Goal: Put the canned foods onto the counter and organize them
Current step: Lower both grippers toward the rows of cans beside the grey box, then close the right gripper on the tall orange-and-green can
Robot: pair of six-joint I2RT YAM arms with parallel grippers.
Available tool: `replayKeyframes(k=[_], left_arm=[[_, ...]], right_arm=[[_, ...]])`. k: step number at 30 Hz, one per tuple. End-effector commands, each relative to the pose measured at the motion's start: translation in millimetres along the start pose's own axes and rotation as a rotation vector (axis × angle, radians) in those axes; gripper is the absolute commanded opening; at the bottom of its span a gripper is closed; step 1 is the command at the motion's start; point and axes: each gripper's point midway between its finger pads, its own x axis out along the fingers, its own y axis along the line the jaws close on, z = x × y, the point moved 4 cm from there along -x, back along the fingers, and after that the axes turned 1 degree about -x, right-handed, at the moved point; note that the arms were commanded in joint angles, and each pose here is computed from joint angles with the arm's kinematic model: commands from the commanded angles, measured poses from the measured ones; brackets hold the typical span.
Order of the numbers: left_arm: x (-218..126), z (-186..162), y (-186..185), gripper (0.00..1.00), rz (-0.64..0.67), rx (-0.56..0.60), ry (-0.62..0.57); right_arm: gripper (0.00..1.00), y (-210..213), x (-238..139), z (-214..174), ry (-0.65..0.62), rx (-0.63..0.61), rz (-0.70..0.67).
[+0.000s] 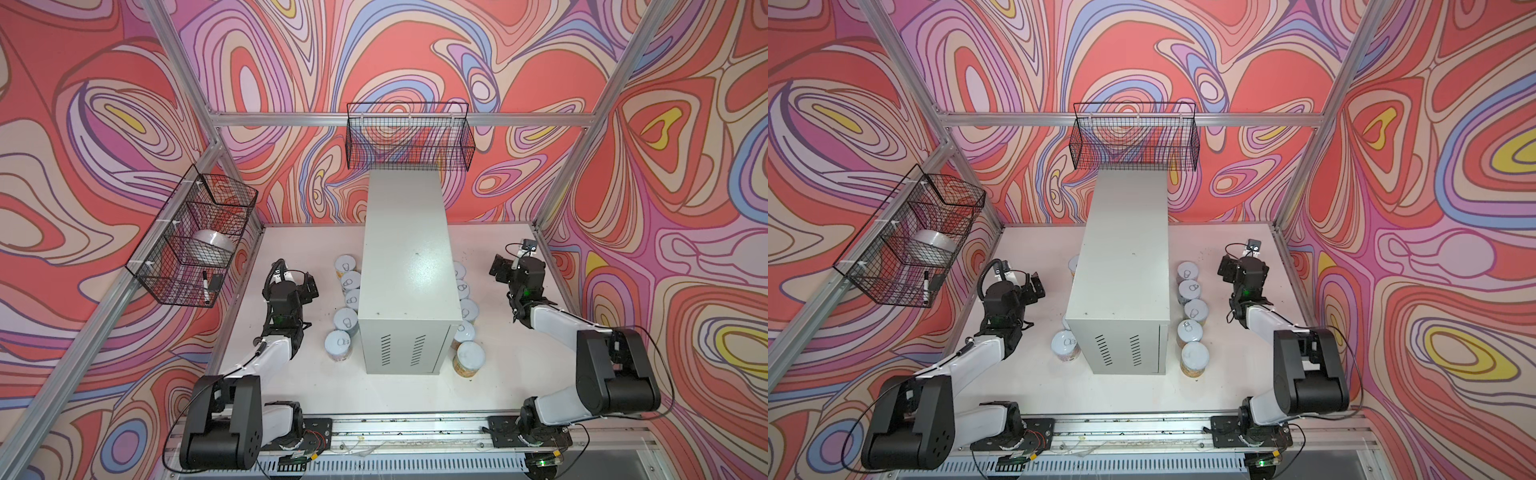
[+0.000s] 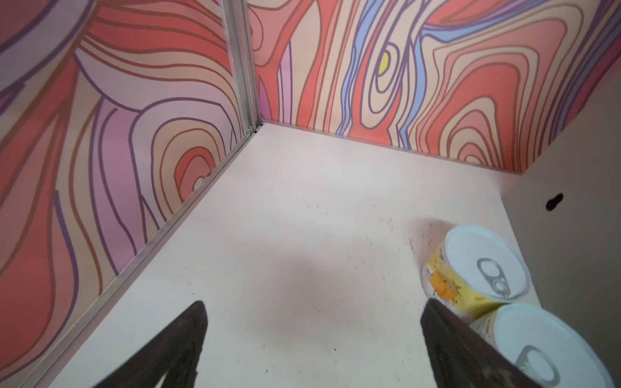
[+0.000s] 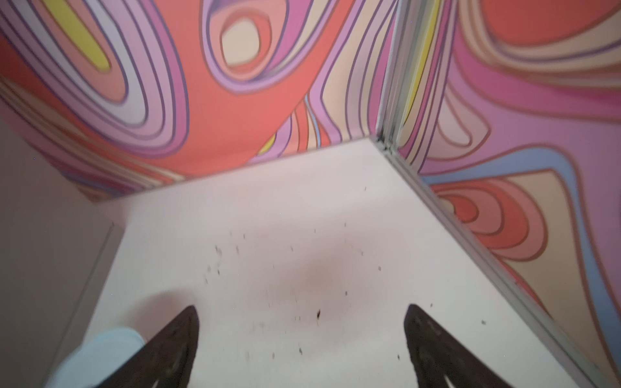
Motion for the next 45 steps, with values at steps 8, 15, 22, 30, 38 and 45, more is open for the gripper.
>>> replayKeyframes(k=[8,15,22,30,38,45], left_arm=[[-62.4,-3.7,-32.0,1.0,-0.005,-0.062,0.264],[-117.9,-4.2,-40.5,0.98,-0.178,-0.138,0.462],[-156.6,-11.1,-42.9,1.0,-0.283,-0.148,0.593],[-174.0,-20.7,-36.1,1.0,-0.312,-0.174,0.597],[-166.6,-37.2,-44.9,1.0,-0.36,-0.229,0.628],[-164.6,-37.3,-46.8,1.0,-0.371,-0.228,0.618]], right_arm=[[0.98,11.9,-81.0,-4.4,0.276,0.128,0.037],[0.97,50.3,-153.2,-17.9,0.427,0.069,0.163],[0.98,55.7,-196.6,-51.2,0.607,0.077,0.169],[0.99,55.8,-230.0,-91.4,0.738,0.143,0.213],[0.98,59.7,-244.8,-135.3,0.845,0.113,0.216],[0.98,69.2,-243.6,-162.2,0.864,0.054,0.184]])
